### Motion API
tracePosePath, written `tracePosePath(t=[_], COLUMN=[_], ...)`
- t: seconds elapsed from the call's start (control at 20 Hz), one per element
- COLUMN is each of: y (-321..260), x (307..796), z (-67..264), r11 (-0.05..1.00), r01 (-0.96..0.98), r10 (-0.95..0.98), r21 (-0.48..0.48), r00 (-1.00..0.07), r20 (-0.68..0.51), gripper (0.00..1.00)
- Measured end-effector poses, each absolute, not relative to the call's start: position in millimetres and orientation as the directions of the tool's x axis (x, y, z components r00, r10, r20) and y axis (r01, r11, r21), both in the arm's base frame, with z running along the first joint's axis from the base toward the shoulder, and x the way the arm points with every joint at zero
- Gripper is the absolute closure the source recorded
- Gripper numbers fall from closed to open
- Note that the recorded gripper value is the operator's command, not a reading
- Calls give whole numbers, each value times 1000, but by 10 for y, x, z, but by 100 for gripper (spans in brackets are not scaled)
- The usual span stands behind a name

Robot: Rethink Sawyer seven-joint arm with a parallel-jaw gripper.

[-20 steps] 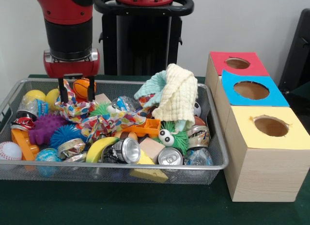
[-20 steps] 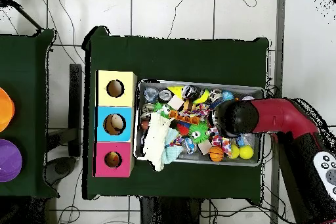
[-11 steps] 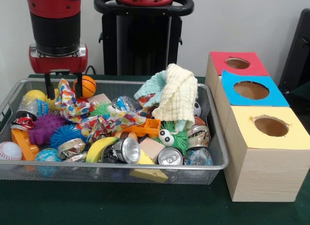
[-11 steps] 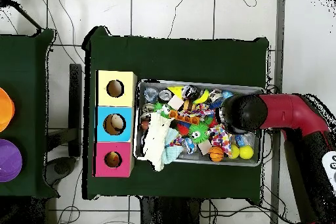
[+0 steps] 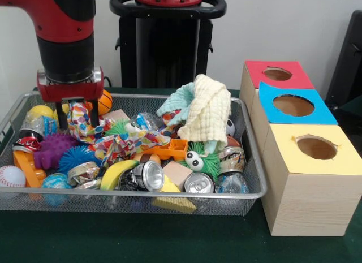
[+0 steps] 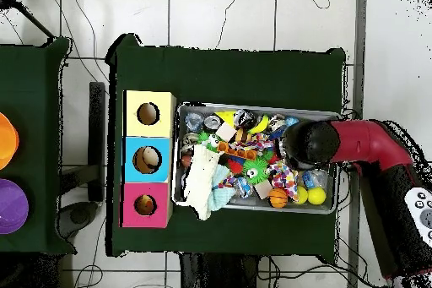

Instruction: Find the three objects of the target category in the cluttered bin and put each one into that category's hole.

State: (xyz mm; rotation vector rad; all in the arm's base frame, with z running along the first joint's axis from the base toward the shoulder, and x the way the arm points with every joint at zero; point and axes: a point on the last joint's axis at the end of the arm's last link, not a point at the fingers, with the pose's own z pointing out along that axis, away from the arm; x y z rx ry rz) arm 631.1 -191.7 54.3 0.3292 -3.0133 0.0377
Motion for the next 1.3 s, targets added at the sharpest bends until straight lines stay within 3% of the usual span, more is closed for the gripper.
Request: tracePosePath(t=[0.35, 0.75, 0.8, 1.3], y=[-1897, -1925, -1927, -1967], x=[6074, 5855, 5835, 5840], z=[45, -285, -315, -291], r11=[970, 964, 963, 961], r01=[-244, -262, -265, -276], r10=[-244, -264, -267, -275], r21=[20, 37, 37, 19], r00=[-957, -945, -943, -942], r20=[160, 193, 196, 195], gripper=[0, 0, 100, 100])
